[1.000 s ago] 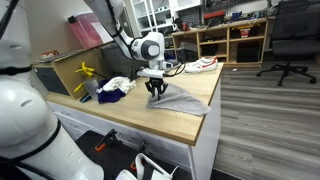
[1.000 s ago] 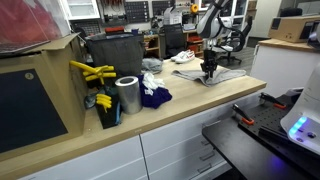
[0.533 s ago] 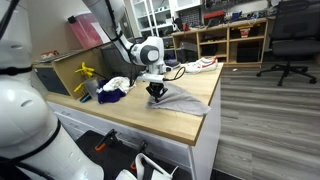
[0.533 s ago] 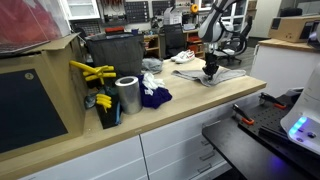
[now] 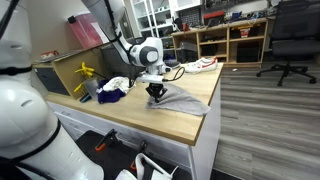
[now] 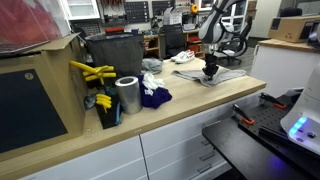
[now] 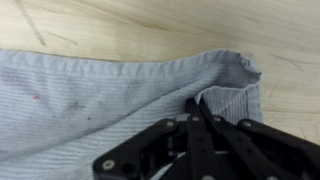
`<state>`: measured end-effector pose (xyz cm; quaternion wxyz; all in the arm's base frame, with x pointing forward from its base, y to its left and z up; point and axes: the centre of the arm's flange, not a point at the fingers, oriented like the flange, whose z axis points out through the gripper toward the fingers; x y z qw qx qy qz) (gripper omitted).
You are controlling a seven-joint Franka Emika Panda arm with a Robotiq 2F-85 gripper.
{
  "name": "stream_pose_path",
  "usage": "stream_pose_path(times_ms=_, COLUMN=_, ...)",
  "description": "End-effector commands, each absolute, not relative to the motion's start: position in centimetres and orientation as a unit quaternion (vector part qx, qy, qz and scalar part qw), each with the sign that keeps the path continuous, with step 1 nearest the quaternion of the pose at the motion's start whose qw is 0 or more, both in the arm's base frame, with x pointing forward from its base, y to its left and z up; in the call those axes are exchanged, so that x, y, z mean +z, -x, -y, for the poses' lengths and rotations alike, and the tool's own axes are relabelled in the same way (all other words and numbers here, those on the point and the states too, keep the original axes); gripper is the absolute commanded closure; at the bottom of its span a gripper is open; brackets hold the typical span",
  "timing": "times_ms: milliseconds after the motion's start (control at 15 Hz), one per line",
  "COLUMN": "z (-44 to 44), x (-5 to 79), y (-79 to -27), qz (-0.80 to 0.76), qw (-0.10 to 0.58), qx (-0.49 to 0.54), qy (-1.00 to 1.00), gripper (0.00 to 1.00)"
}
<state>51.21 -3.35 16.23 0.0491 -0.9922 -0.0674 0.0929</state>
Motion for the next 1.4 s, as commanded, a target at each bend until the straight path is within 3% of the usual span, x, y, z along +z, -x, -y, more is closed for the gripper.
stream_pose_path(times_ms=0, z=0.2, x=13.6, y=-48.8, qz=0.086, qw=0.068, qx=0.114, qy=0.988, gripper=0.99)
stream_pose_path(times_ms=1067, z=-9.5, x=12.2, y=-45.9, qz=0.132, qw=0.125, qx=0.189, qy=0.965, gripper=0.99)
stream_pose_path(times_ms=1133, z=-9.2, x=12.6, y=-45.8, qz=0.133, qw=0.12, qx=0.185, qy=0.966, gripper=0.73)
stream_pose_path(times_ms=1200, z=-8.9, x=13.0, y=-45.9, qz=0.135, qw=0.117, qx=0.179, qy=0.968, gripper=0.72)
stream_pose_path(times_ms=1333, z=-8.2, x=14.3, y=-45.9, qz=0.139, qw=0.112, qx=0.172, qy=0.969, gripper=0.59)
